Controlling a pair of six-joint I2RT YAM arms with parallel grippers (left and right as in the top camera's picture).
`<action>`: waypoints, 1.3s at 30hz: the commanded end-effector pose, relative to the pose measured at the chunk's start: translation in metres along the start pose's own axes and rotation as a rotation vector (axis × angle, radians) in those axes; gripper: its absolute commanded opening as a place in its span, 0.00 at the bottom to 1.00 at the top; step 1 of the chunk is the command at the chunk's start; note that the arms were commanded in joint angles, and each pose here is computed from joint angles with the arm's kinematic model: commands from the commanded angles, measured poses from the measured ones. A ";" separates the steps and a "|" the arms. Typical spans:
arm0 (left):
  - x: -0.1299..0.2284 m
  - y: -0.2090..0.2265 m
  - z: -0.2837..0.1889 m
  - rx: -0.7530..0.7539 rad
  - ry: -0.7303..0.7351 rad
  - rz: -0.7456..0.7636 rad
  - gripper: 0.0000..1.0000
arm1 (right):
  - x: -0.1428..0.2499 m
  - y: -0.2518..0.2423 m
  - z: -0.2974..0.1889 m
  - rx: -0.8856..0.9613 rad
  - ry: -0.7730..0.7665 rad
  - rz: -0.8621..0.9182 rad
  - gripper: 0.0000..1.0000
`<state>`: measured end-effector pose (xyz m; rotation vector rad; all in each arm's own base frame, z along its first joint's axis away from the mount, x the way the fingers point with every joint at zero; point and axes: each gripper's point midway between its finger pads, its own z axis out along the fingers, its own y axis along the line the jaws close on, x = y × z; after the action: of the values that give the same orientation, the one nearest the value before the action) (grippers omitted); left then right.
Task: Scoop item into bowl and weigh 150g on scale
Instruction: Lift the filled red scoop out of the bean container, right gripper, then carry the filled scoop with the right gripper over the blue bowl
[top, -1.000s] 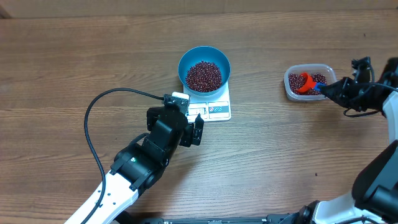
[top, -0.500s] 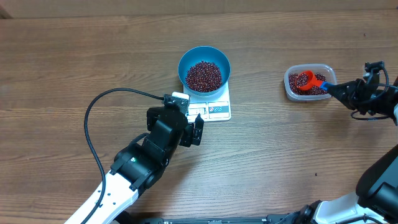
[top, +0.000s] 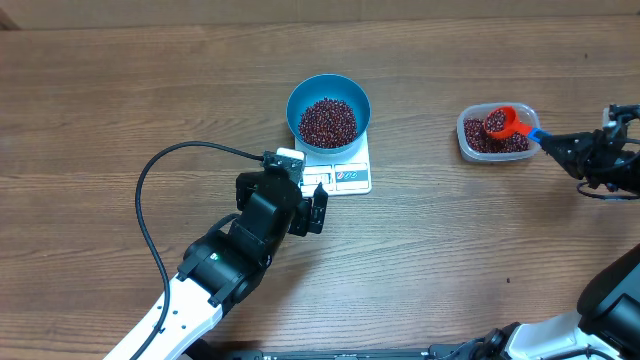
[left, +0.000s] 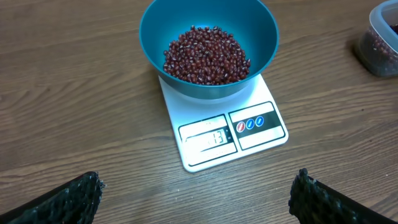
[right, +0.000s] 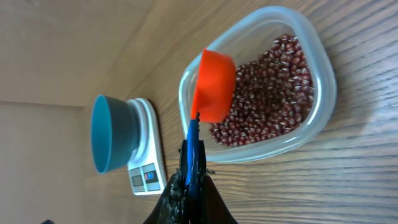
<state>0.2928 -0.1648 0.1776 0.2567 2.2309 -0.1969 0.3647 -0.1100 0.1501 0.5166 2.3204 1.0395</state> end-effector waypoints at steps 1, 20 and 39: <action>-0.012 0.002 -0.003 -0.013 -0.029 -0.027 0.99 | -0.007 0.015 -0.003 -0.076 -0.018 -0.029 0.04; -0.012 0.002 -0.003 -0.013 -0.029 -0.027 1.00 | -0.009 0.062 -0.013 -0.353 -0.044 -0.025 0.04; -0.012 0.002 -0.003 -0.013 -0.029 -0.028 1.00 | 0.020 0.120 0.027 -0.492 0.108 -0.102 0.04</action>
<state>0.2928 -0.1648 0.1776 0.2567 2.2309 -0.1969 0.3762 -0.0263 0.2094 0.2342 2.0705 1.5057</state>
